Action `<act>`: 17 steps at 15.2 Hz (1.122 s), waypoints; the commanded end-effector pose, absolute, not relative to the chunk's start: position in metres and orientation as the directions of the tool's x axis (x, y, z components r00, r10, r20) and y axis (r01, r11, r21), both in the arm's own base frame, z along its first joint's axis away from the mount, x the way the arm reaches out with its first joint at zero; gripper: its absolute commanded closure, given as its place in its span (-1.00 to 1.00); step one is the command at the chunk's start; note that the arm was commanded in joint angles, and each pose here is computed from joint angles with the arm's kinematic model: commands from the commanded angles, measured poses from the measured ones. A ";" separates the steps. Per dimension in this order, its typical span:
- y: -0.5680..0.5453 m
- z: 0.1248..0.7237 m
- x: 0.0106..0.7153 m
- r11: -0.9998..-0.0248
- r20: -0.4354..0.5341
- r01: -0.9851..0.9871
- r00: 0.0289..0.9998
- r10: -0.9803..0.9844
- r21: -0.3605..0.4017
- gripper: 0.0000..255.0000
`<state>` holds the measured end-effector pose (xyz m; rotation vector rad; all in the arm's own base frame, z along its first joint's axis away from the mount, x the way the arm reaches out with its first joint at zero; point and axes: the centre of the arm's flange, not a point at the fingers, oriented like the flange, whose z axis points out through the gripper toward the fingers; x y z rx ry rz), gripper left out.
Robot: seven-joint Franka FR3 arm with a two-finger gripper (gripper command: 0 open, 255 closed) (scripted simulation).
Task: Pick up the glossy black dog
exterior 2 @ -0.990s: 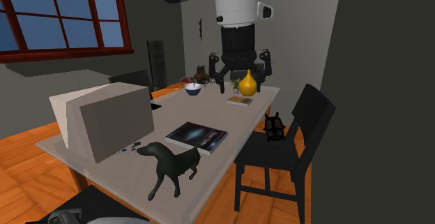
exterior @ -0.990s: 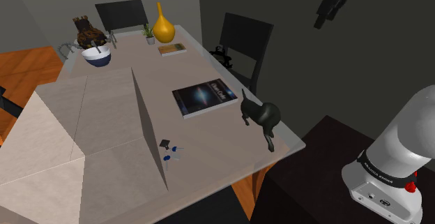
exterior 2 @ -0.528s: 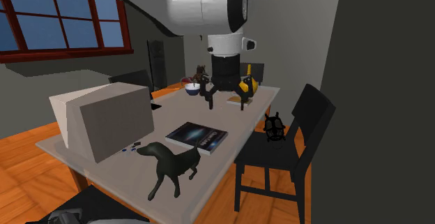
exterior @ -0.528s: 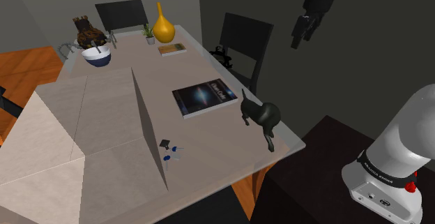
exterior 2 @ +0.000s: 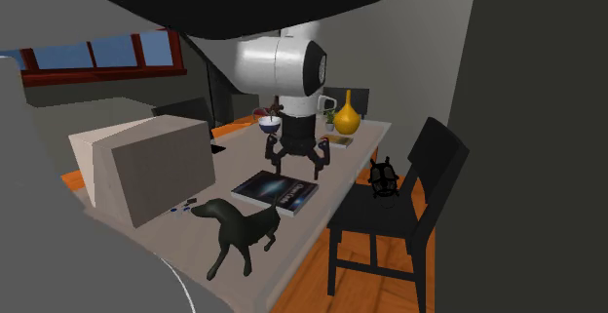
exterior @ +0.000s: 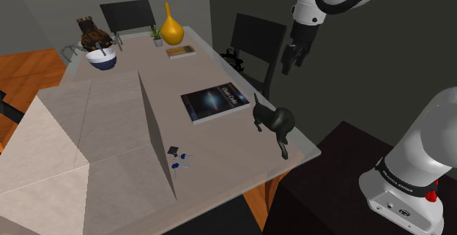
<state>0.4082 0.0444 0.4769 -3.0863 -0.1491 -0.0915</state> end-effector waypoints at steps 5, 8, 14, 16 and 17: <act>0.082 0.415 0.444 -0.990 0.018 0.098 0.995 0.097 -0.098 -1.00; 0.101 0.384 0.459 -0.988 -0.004 0.098 0.995 0.099 -0.123 -1.00; 0.127 0.336 0.476 -0.983 -0.031 0.096 0.994 0.102 -0.154 -1.00; 0.127 0.325 0.476 -0.983 -0.031 0.096 0.994 0.102 -0.154 -1.00; 0.127 0.320 0.476 -0.983 -0.031 0.096 0.994 0.102 -0.154 -1.00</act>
